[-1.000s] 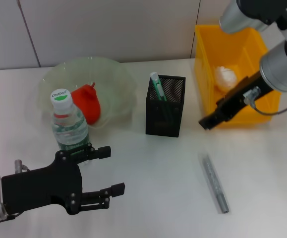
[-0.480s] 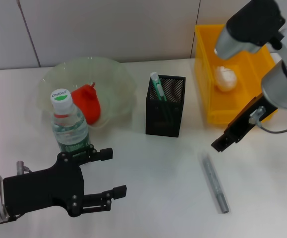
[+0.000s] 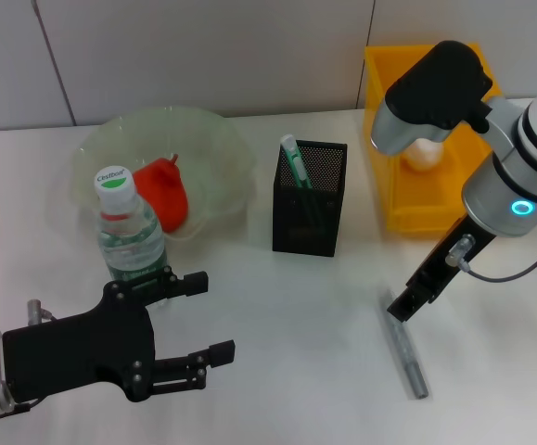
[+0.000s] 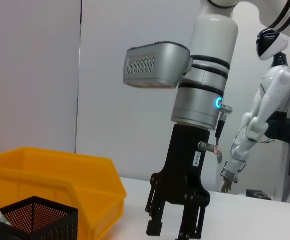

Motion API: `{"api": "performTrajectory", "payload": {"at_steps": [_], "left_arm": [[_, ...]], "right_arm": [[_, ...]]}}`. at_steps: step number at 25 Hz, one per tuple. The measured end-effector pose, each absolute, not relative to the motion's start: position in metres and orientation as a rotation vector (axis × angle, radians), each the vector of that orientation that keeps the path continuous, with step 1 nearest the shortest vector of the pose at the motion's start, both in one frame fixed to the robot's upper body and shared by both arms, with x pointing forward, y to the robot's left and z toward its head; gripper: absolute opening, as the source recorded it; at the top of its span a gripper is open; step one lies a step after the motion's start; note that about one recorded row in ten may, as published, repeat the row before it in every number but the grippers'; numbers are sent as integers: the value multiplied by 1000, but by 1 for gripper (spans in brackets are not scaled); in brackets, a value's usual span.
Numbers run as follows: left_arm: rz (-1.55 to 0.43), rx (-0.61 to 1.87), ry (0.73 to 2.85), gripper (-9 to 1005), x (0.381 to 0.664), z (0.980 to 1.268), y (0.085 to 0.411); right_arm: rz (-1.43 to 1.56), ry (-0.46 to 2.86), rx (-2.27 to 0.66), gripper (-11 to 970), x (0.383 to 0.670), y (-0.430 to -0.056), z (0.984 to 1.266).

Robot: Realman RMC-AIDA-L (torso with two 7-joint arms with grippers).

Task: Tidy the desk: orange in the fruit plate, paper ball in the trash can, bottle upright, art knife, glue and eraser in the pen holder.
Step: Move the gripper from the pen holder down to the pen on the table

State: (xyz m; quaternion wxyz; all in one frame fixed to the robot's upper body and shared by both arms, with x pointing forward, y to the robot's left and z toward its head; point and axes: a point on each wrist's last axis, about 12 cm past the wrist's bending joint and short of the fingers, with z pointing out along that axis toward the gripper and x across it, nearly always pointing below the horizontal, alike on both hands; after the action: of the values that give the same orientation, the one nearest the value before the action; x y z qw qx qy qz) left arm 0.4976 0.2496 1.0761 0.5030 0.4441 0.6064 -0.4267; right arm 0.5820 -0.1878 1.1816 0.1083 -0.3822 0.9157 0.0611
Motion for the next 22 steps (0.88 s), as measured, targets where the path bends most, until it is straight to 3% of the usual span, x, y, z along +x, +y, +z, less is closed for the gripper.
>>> {"api": "performTrajectory", "payload": {"at_steps": [22], "left_arm": [[-1029,1072,1462,833,496,1072,249]], "right_arm": [[149,2753,-1209,692,580,-179,1149]]}}
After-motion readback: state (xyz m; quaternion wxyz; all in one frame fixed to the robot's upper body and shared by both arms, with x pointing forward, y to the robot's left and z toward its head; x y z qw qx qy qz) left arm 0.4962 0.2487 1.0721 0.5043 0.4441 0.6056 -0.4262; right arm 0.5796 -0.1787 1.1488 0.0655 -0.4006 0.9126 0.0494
